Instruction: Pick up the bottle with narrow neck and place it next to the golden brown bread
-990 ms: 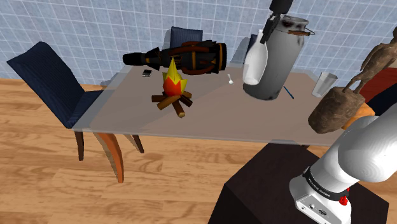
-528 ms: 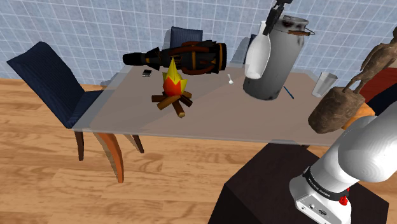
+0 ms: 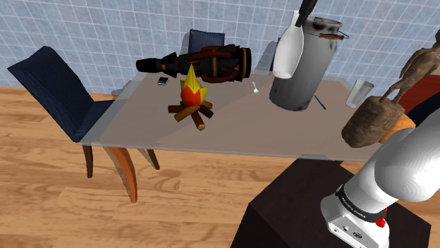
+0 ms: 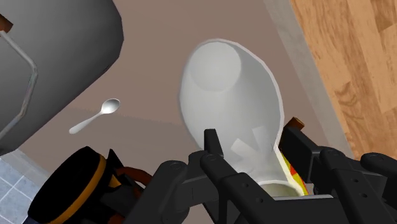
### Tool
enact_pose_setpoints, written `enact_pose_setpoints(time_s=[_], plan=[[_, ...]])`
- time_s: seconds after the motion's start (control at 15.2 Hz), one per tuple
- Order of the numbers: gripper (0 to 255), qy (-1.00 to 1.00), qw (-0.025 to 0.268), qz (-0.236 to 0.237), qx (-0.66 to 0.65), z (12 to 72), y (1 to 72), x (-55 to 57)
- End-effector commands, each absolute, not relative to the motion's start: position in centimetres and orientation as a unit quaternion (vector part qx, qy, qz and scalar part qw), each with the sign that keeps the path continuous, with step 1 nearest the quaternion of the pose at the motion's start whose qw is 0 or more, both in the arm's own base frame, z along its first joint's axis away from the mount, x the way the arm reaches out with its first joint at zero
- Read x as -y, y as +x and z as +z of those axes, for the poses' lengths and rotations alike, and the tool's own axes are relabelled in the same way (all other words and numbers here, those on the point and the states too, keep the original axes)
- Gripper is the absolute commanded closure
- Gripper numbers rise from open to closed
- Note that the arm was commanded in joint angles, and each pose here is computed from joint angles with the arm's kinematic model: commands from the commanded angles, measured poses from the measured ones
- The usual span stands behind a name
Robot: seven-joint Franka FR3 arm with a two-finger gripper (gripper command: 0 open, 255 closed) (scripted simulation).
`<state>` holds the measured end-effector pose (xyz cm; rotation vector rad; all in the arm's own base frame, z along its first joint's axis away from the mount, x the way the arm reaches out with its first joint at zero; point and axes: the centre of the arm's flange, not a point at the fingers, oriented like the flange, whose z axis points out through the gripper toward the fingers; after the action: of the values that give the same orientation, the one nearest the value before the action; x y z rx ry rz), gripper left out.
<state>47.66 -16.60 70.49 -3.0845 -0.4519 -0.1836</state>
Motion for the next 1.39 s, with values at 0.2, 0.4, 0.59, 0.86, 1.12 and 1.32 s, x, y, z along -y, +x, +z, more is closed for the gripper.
enact_pose_setpoints(time_s=[0.2,0.4,0.59,0.86,1.12,1.32], plan=[[255,-0.988,0.009,-0.059,0.145,73.2,47.6,16.7],[255,-0.988,0.009,-0.059,0.145,74.5,47.6,16.7],[255,-0.988,0.009,-0.059,0.145,73.7,45.5,19.9],[255,-0.988,0.009,-0.059,0.145,72.6,42.8,24.3],[255,-0.988,0.009,-0.059,0.145,71.5,40.0,28.6],[255,-0.988,0.009,-0.059,0.145,70.7,37.9,31.9]])
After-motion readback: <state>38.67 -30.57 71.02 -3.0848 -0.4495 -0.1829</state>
